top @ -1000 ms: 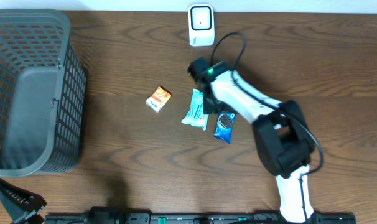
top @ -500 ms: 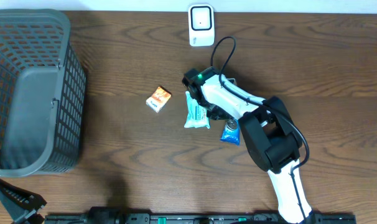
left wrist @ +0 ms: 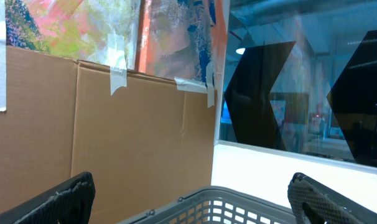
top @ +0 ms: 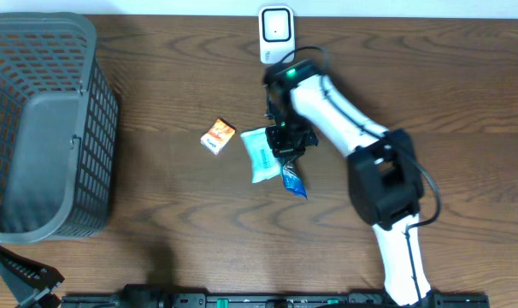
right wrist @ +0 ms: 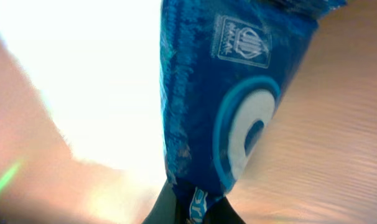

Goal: Scan the item barcode
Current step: 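Lift the Oreo pack up toward the white scanner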

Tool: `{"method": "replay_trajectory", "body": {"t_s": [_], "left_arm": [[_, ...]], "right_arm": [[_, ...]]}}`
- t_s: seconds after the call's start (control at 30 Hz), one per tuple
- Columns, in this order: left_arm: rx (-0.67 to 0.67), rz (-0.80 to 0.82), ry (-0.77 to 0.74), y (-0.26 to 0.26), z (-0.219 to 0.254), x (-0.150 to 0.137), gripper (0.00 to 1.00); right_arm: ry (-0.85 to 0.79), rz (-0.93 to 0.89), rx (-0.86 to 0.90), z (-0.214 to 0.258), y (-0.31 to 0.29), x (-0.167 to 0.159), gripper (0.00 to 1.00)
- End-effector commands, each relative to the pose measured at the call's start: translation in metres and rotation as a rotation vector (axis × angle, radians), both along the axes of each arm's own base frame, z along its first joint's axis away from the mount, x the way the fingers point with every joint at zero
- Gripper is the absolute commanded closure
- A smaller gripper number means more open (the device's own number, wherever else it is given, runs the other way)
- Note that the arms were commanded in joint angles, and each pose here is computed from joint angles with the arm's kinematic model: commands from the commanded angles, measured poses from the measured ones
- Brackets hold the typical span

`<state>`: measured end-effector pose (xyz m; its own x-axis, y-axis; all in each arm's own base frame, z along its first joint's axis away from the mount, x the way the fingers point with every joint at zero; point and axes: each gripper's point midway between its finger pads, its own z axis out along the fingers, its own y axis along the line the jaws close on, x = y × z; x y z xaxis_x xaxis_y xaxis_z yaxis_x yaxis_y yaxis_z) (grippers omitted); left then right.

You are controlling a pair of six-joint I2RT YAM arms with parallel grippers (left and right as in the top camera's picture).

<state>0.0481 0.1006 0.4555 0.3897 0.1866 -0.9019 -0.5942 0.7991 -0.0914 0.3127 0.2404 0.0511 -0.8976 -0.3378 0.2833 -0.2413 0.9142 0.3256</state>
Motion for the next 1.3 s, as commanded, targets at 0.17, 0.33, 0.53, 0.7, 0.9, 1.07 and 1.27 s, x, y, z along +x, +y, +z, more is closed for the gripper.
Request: {"method": "replay_trajectory", "body": {"t_s": [0.17,0.33,0.53,0.7,0.9,1.07,1.27], "left_arm": [[0.002,0.000,0.004,-0.001,-0.003,0.001,0.02],[0.004,0.001,0.069,-0.001,-0.015,0.008,0.02],[0.007,0.000,0.203,-0.001,-0.041,0.020,0.02],[0.010,0.000,0.327,-0.001,-0.066,0.027,0.02],[0.012,-0.001,0.393,-0.001,-0.080,0.030,0.02],[-0.033,-0.135,0.348,-0.018,-0.081,0.040,0.02],[-0.130,-0.268,0.230,-0.031,-0.081,0.066,0.02]], "right_arm": [[-0.068,0.109,1.017,0.119,0.032,0.012,0.99],[-0.098,0.013,1.156,0.126,0.024,0.027,0.99],[-0.052,-0.054,1.199,0.109,0.024,0.021,0.99],[-0.030,-0.115,1.240,0.103,0.020,0.019,0.99],[-0.017,-0.145,1.224,0.105,0.016,0.025,0.99],[-0.104,-0.038,1.143,0.107,0.013,0.036,0.99],[-0.304,0.023,0.795,0.094,0.008,0.093,0.99]]}}
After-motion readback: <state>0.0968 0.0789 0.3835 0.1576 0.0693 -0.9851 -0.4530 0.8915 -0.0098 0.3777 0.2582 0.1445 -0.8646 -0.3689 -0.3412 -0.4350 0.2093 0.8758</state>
